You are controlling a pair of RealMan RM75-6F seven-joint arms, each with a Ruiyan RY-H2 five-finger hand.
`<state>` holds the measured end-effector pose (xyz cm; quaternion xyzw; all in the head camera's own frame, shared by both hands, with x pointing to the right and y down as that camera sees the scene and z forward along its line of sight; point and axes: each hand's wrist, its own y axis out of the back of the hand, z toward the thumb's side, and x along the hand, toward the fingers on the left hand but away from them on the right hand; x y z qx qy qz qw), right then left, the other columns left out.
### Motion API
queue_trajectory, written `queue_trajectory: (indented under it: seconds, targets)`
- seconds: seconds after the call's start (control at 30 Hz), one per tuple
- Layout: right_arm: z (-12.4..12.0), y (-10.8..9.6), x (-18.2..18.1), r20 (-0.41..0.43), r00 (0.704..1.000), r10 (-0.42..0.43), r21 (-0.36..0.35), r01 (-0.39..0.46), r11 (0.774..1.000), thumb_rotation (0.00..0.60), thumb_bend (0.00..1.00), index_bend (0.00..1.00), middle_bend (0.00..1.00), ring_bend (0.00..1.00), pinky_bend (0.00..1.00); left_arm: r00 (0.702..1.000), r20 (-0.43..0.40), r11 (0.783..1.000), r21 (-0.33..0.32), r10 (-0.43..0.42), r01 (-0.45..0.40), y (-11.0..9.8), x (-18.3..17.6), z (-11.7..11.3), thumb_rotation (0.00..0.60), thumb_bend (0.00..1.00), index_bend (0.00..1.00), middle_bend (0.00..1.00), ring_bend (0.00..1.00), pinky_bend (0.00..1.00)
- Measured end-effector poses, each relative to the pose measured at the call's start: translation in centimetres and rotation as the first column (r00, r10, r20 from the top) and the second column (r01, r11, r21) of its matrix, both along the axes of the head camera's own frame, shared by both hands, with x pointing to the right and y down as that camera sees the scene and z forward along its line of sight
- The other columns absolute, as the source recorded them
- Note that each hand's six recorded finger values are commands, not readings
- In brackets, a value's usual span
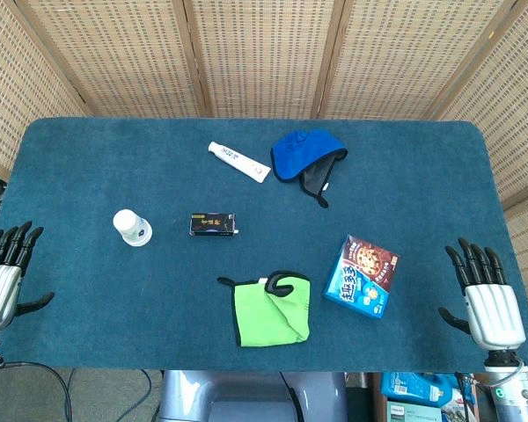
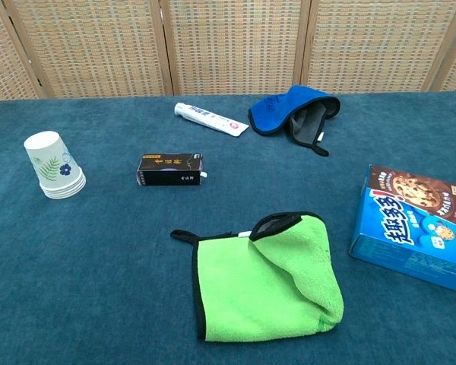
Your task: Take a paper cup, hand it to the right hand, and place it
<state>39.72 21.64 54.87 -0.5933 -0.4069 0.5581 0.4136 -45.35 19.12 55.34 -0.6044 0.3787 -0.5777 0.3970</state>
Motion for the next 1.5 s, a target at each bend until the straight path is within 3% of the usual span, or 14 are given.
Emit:
queue_trajectory:
  seconds: [0.37,0.57,0.7,0.93,1.1,1.5]
  targets:
    - [0.0,0.0,0.0,0.003,1.000,-0.001,-0.002,0.001,1.000,0.600,0.00,0.00,0.00,0.00,0.00,1.000,-0.011,1.000,-0.020,0.021,-0.021,-0.8,0.2,0.8,0.600,0.11,0.00,0.00,0.00,0.01]
    - [0.4,-0.2,-0.2,-0.006,1.000,-0.006,-0.011,0.006,1.000,0.600,0.00,0.00,0.00,0.00,0.00,0.994,-0.052,0.996,0.001,0.094,-0.094,-4.7,1.0,2.3,0.600,0.11,0.00,0.03,0.09,0.18]
    - [0.7,-0.3,0.0,-0.017,1.000,-0.001,-0.018,0.001,1.000,0.600,0.00,0.00,0.00,0.00,0.00,0.983,-0.075,0.986,0.012,0.168,-0.167,-7.8,2.1,3.9,0.600,0.11,0.01,0.07,0.12,0.22]
    - [1.1,-0.6,0.7,-0.034,0.999,0.021,-0.027,-0.022,0.999,0.600,0.00,0.00,0.00,0.00,0.00,0.958,-0.044,0.954,-0.090,0.284,-0.287,-11.2,4.8,9.0,0.600,0.11,0.07,0.11,0.16,0.26]
    - [1.3,-0.7,1.4,-0.044,0.998,0.039,-0.036,-0.041,0.999,0.600,0.00,0.00,0.00,0.00,0.00,0.944,-0.033,0.932,-0.147,0.329,-0.330,-12.0,7.1,12.2,0.600,0.11,0.10,0.13,0.17,0.27]
    - [1.7,-1.0,2.2,-0.048,0.997,0.065,-0.045,-0.067,0.997,0.600,0.00,0.00,0.00,0.00,0.00,0.950,-0.021,0.936,-0.164,0.312,-0.311,-13.2,7.9,14.4,0.600,0.11,0.22,0.22,0.25,0.31]
